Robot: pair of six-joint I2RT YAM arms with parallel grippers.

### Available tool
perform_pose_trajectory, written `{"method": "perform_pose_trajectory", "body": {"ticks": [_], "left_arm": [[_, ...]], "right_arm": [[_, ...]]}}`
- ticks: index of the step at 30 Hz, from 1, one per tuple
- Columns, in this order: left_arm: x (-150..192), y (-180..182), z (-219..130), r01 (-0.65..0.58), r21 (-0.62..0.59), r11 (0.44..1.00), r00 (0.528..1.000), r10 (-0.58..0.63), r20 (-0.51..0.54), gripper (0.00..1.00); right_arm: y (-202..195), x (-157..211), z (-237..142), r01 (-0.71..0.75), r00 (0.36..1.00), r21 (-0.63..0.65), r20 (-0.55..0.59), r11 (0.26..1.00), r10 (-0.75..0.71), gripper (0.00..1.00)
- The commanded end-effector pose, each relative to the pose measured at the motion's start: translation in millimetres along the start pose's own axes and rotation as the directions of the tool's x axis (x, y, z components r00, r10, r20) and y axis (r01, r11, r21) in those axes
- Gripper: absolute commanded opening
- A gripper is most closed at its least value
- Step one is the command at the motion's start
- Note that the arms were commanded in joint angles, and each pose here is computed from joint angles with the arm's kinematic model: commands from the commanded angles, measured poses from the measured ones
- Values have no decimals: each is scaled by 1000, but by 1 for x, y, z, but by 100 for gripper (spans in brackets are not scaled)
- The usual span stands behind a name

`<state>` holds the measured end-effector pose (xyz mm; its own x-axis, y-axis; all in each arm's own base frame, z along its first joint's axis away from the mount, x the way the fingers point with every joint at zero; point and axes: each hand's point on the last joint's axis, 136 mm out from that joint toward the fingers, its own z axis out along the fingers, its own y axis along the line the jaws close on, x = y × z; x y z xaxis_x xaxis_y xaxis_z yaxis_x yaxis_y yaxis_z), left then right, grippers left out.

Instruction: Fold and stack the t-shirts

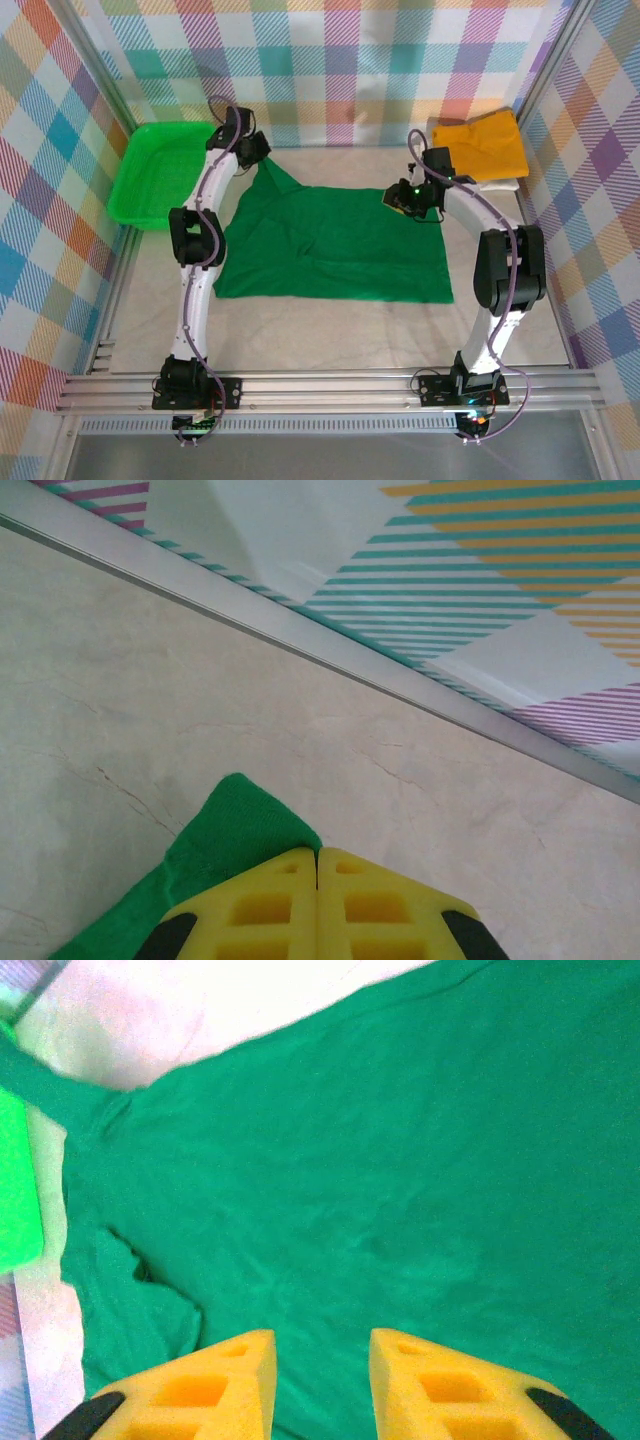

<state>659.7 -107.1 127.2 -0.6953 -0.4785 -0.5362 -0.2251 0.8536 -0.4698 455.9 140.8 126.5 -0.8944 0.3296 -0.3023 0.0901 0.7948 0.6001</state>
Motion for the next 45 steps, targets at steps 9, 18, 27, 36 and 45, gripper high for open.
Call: {"method": "perform_pose_trajectory", "body": {"ticks": [9, 18, 27, 36, 45], "left_arm": [[2, -23, -63, -16, 32, 999, 1000, 15, 4, 0], [6, -21, -73, -10, 51, 999, 1000, 10, -10, 0], [13, -15, -98, 2, 55, 998, 1000, -4, 27, 0], [26, -13, -121, 10, 81, 997, 999, -12, 30, 0], [34, 6, -129, -1, 23, 1000, 999, 0, 41, 0]], "right_arm": [[-92, -85, 19, -85, 996, 347, 41, 934, 76, 39], [-108, -125, 45, -26, 999, 444, 29, 895, 15, 43], [-118, -124, 73, -29, 999, 515, 26, 857, 19, 45], [-140, -117, 86, -85, 996, 569, 42, 818, 74, 46], [-141, -114, 95, -90, 996, 556, 34, 826, 86, 19]]}}
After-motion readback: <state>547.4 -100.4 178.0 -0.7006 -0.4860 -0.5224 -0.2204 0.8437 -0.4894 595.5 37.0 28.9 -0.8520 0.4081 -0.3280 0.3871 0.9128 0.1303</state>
